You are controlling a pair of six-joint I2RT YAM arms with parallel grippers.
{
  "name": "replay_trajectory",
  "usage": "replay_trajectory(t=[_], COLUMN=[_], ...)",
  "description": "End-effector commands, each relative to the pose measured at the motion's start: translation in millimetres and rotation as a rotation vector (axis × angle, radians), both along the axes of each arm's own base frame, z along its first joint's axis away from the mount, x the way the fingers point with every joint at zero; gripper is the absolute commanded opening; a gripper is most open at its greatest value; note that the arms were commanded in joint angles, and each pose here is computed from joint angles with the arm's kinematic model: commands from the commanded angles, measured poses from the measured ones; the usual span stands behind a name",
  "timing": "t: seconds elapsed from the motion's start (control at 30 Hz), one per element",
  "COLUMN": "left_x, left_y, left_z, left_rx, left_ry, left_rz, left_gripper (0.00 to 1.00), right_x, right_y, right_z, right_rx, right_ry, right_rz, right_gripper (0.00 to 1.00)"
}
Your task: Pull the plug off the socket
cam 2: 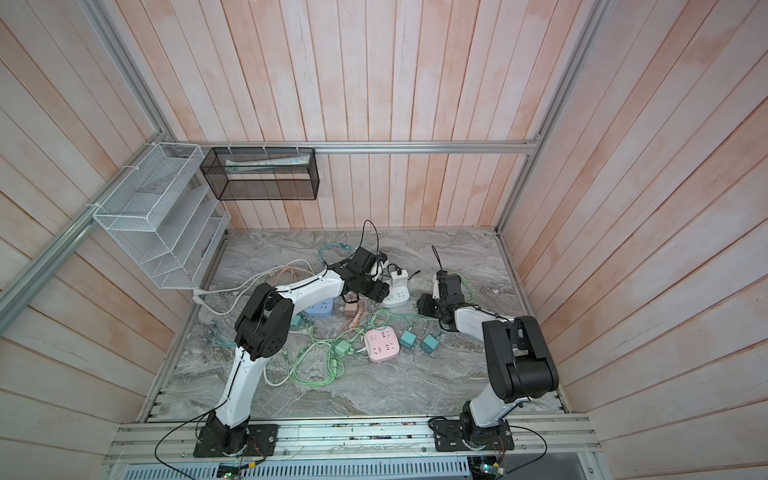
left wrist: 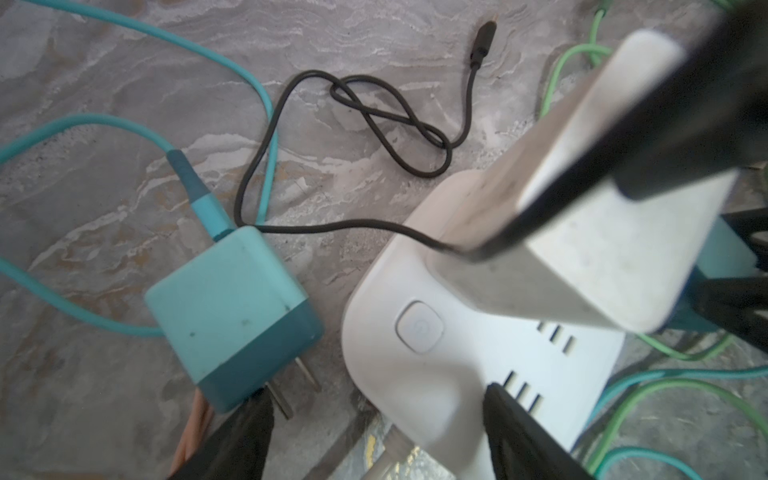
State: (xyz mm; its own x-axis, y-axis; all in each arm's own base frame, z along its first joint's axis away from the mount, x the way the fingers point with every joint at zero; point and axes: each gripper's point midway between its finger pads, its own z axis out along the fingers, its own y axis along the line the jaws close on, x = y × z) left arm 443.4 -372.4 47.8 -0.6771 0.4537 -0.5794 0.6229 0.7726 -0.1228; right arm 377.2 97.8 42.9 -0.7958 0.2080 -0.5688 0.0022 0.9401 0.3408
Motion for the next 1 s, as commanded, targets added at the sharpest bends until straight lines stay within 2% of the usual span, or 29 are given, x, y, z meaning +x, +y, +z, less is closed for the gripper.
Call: replay_trajectory(t=[0.0,0.17,0.3,0.43,0.67,0.97], left_x=[-21.3,-21.0,-21.1,-21.5,-22.9,-26.9], left_y=[32.9,32.4,32.9,33.0,33.8,34.3], left_z=[-54.2,-53.8,-53.4,-54.0,-53.9,-54.2], left_rx=[0.168,0.166,0.166,0.166,0.169,0.166], left_ry=[0.096,0.095,0.094,0.095,0.095,0.094], left_rz=[0.008,0.008,0.010,0.009,0.002,-0.011], left_gripper=[0.81,0.81,0.81,0.81,0.81,0.81], right_x=[-0.6,2.8,5.4,7.2,13.6,27.8], right_y=[-13.7,-15.3,-3.1,14.0,36.1,62.2], right_z=[9.9,26.3,39.9,49.6,53.9,54.8], right_rx=[-0.044,-0.048,-0.050,-0.076,-0.081,-0.101], right_ry=[-0.011,-0.059,-0.127,-0.198,-0.255,-0.293], right_rz=[-0.055,-0.061,-0.017,0.039,0.110,0.188], right_gripper=[0.55,0.58,0.60,0.72,0.77,0.92])
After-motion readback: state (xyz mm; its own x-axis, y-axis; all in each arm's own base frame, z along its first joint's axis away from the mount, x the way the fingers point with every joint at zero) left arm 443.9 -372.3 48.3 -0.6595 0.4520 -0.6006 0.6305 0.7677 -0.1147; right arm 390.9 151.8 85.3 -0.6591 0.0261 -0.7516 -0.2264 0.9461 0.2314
